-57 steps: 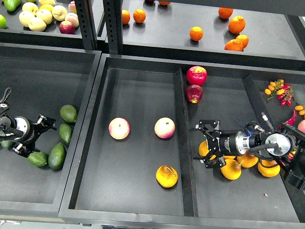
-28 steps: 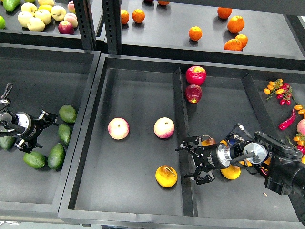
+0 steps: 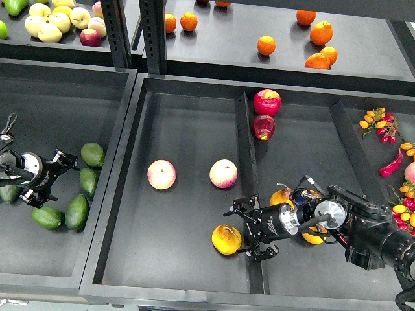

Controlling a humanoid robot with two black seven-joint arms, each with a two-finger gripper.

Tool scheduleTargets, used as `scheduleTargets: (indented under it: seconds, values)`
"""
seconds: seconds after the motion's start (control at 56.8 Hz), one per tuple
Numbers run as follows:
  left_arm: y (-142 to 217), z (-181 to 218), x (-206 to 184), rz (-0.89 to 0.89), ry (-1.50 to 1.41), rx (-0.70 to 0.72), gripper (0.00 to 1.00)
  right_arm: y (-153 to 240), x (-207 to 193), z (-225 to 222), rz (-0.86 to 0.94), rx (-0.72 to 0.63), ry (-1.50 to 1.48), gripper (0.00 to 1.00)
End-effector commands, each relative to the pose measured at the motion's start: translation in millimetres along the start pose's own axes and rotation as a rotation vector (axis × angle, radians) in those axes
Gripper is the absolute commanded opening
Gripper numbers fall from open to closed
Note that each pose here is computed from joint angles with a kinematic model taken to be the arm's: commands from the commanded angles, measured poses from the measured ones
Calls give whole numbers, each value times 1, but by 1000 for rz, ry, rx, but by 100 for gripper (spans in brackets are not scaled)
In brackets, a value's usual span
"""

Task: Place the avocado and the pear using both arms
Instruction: 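Move the right gripper over the yellow-orange pear in the middle bin, then lower the right gripper and close it around the pear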

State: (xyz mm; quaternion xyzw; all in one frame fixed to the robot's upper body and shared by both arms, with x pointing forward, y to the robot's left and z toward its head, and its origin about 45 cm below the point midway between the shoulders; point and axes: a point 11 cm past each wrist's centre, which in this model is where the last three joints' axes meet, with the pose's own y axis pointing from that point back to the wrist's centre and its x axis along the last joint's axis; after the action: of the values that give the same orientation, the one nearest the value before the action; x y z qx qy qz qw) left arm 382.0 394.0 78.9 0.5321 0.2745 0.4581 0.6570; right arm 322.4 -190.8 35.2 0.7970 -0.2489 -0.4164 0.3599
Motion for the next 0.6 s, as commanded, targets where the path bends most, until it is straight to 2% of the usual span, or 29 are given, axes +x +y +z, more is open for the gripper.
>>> scheduleTargets:
  seconds: [0.0, 0.123, 0.581]
  values:
    - [0, -1, 0, -1, 6, -2, 99, -7, -4, 6, -14, -4, -15, 99]
    - [0, -1, 0, -1, 5, -1, 99, -12, -3, 21, -22, -10, -52, 97]
    - [-1, -1, -2, -7, 10, -3, 99, -4, 13, 19, 18, 24, -101, 90]
